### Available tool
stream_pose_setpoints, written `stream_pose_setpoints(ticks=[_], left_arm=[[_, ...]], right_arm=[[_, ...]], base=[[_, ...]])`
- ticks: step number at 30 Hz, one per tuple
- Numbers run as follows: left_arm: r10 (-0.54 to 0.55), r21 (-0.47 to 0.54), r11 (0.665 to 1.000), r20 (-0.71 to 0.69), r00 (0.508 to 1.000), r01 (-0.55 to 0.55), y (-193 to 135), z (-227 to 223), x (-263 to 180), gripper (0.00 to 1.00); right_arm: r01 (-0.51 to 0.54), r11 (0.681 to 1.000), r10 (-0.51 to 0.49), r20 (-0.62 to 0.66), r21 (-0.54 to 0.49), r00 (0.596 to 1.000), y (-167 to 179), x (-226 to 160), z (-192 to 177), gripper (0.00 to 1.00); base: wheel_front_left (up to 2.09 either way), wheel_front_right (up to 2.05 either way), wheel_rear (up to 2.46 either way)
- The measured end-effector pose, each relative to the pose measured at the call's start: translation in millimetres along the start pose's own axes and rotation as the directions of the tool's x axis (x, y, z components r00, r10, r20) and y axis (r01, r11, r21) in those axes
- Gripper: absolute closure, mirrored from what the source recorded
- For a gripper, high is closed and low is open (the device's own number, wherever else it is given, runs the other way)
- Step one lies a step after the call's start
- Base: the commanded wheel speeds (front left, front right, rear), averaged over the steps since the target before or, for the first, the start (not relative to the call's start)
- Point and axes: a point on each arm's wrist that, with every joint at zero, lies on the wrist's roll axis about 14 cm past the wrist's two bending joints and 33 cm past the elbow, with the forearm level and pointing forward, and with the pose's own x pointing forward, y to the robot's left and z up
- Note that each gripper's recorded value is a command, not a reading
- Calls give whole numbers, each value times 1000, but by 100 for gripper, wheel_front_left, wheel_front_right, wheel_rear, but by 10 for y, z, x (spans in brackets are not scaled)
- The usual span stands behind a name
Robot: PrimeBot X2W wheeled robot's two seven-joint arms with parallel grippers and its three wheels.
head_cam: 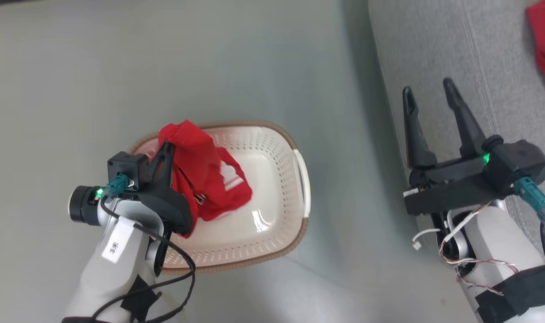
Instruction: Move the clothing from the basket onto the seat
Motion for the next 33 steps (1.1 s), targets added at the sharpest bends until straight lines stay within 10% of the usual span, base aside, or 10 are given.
stream_pose_setpoints(ticks=[33], left_arm=[[-98, 49, 995, 582, 807, 85, -498, 1973, -1338, 100]], right_arm=[[-111, 993, 111, 15, 45, 994, 555, -738, 428, 0]], base=[[0, 0, 0]])
